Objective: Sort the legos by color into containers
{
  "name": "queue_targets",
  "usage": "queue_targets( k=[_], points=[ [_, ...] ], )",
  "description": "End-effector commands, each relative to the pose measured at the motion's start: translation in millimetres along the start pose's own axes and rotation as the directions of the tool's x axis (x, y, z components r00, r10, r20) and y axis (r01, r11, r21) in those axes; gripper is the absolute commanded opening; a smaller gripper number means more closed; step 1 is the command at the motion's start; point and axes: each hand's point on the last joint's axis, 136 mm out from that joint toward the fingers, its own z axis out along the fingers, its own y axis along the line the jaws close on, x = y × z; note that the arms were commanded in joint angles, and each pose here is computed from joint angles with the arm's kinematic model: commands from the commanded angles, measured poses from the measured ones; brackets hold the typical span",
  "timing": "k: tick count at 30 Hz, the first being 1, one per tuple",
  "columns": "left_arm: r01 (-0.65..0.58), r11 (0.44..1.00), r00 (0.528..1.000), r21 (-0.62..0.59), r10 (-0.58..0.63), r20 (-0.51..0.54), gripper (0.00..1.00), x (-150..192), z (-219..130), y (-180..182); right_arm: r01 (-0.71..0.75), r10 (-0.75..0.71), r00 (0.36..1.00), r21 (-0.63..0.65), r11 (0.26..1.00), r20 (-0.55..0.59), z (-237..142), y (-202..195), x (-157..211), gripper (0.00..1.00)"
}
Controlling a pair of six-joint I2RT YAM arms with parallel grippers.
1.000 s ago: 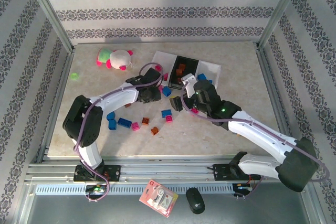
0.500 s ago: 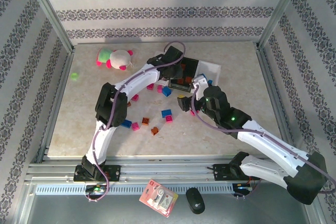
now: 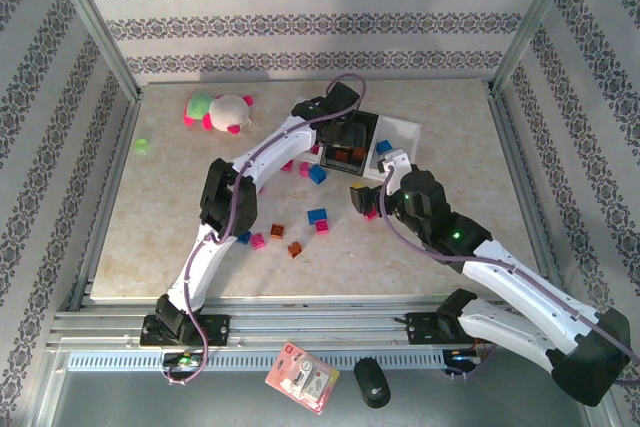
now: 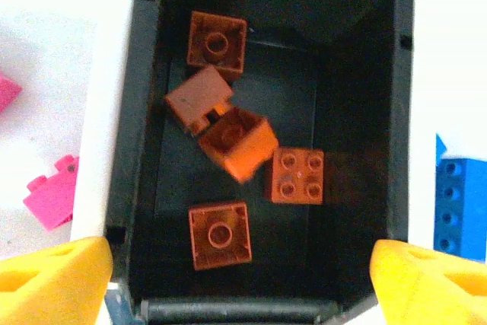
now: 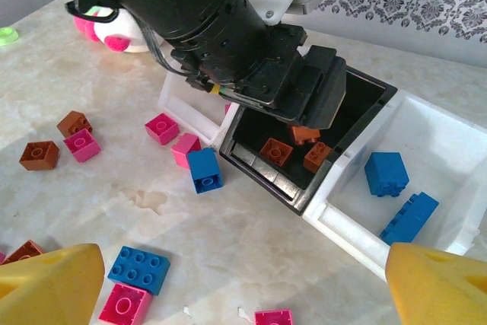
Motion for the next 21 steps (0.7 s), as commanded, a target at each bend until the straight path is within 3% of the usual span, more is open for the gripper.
queue_targets(
  k=[1, 3, 11, 21],
  points=[
    [-0.131, 0.990, 0.990, 0.042, 0.128, 0.066, 0.96, -4.6, -54.3, -23.9, -0.035, 0.035, 0.999, 0.013, 0.999, -0.015, -3.8, -5.7, 10.6, 0.95],
    [-0.203, 0.975, 0.978, 0.088, 0.197, 0.076, 1.00, 6.4, -62.6, -34.0, -0.051, 0.051, 0.999, -0.001, 0.999, -0.004, -9.0, -4.9, 12.4, 0.95],
    [-0.424, 0.887, 0.905, 0.184, 0.409, 0.115, 0.99, 61.4, -76.2, -52.2, -0.110, 0.109, 0.994, -0.055, 0.992, -0.028, -39.9, -3.5, 31.3, 0.95],
    [-0.514, 0.782, 0.852, 0.351, 0.512, 0.107, 0.97, 124.9, -47.0, -80.6, -0.142, 0.141, 0.988, -0.013, 0.990, -0.067, -68.1, -16.3, 49.0, 0.95]
  ],
)
